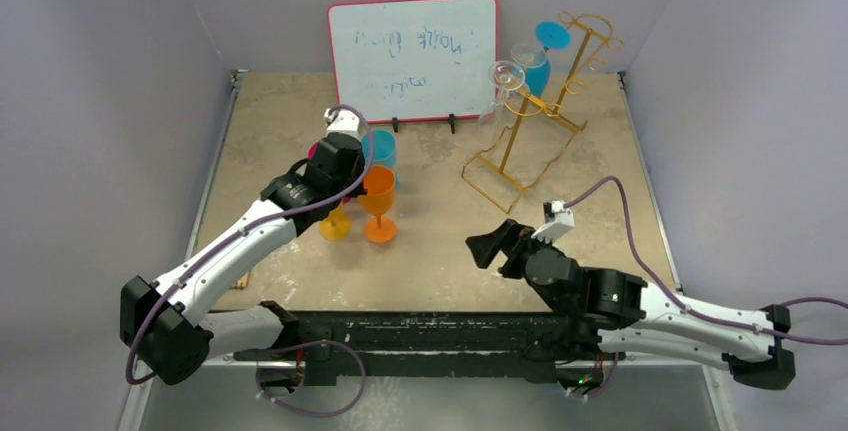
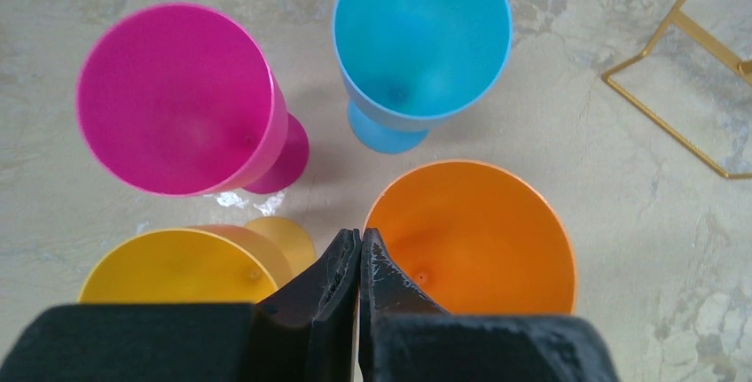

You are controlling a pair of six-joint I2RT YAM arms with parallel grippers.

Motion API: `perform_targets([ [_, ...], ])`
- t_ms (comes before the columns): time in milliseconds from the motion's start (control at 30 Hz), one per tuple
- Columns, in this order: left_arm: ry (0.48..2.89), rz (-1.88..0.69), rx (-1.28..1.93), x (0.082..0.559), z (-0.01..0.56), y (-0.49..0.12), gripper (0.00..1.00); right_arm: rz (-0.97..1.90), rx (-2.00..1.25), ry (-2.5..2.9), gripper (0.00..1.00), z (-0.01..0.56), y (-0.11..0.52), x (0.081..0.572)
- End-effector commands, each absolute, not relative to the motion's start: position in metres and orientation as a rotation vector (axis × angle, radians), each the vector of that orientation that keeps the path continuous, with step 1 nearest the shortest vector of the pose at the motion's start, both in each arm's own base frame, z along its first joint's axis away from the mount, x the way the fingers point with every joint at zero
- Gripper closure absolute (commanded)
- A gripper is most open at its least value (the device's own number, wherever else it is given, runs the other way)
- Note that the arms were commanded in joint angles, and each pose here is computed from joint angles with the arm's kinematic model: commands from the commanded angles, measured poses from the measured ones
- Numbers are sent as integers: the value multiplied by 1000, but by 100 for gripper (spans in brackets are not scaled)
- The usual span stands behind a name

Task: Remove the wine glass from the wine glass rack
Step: Place the wine glass at the center of the board.

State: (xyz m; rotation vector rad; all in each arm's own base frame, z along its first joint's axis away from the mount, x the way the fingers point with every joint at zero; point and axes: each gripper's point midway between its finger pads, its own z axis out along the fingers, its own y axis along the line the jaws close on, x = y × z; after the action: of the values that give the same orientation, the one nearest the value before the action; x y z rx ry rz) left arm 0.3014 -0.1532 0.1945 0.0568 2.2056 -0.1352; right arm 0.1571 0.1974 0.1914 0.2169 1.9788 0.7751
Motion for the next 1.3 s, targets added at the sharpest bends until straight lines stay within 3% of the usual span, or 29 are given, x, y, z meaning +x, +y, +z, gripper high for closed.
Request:
perform_targets([
  [0,2051,-112,-28,326,231,-150,100,760,568,1994,0,172,177,162],
  [933,2014,18,-33,342,194,-139,100,815,631,2082,0,134,183,150],
  [1267,2157,45,54,327,176,-141,100,807,641,2065,0,136,181,152],
])
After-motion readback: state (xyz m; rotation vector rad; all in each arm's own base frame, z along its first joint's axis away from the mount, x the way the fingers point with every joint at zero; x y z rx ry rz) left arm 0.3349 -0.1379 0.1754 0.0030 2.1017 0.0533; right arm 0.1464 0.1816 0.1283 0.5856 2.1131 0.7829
